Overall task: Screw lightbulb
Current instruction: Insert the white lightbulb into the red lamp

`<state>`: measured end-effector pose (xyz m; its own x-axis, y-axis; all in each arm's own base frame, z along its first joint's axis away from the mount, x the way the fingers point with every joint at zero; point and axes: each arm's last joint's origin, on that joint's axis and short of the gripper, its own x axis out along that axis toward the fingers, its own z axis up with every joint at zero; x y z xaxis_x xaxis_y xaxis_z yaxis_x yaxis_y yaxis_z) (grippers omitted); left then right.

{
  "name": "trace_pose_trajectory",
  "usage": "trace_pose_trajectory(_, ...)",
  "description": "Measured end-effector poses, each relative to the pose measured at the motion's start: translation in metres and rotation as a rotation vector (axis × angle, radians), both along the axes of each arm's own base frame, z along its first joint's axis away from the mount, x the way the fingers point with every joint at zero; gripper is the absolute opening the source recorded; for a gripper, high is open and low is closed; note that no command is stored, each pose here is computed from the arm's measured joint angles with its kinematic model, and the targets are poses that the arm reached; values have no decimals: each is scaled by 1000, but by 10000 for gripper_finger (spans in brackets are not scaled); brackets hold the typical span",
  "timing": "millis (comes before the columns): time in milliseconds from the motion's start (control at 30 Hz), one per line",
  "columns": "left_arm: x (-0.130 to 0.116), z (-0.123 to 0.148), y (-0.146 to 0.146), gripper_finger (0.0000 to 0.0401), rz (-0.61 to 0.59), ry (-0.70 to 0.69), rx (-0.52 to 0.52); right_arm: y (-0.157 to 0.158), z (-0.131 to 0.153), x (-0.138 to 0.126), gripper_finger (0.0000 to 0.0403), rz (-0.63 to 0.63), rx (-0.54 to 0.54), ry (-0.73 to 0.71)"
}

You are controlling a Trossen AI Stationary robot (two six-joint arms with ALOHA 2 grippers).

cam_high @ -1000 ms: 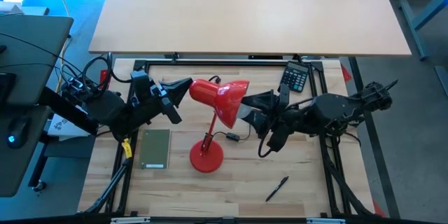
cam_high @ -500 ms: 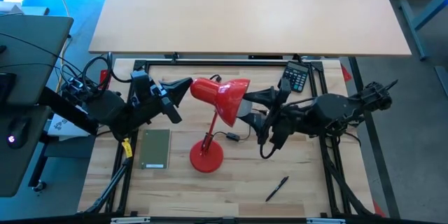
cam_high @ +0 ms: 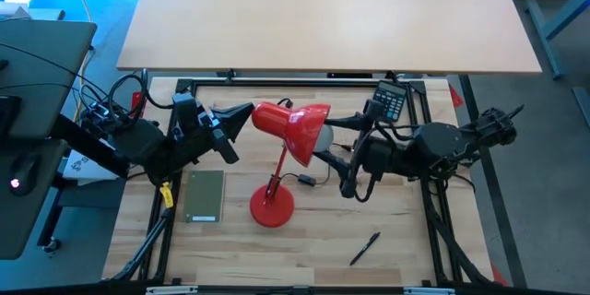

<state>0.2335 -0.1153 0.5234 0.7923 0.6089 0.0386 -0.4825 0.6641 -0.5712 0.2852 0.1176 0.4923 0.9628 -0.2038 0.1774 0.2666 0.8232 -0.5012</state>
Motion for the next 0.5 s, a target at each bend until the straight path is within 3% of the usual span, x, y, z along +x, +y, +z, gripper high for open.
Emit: trace_pose_trajectory(500,0,1,0,0,-3,10,24,-1,0,0,257,116,655,-141)
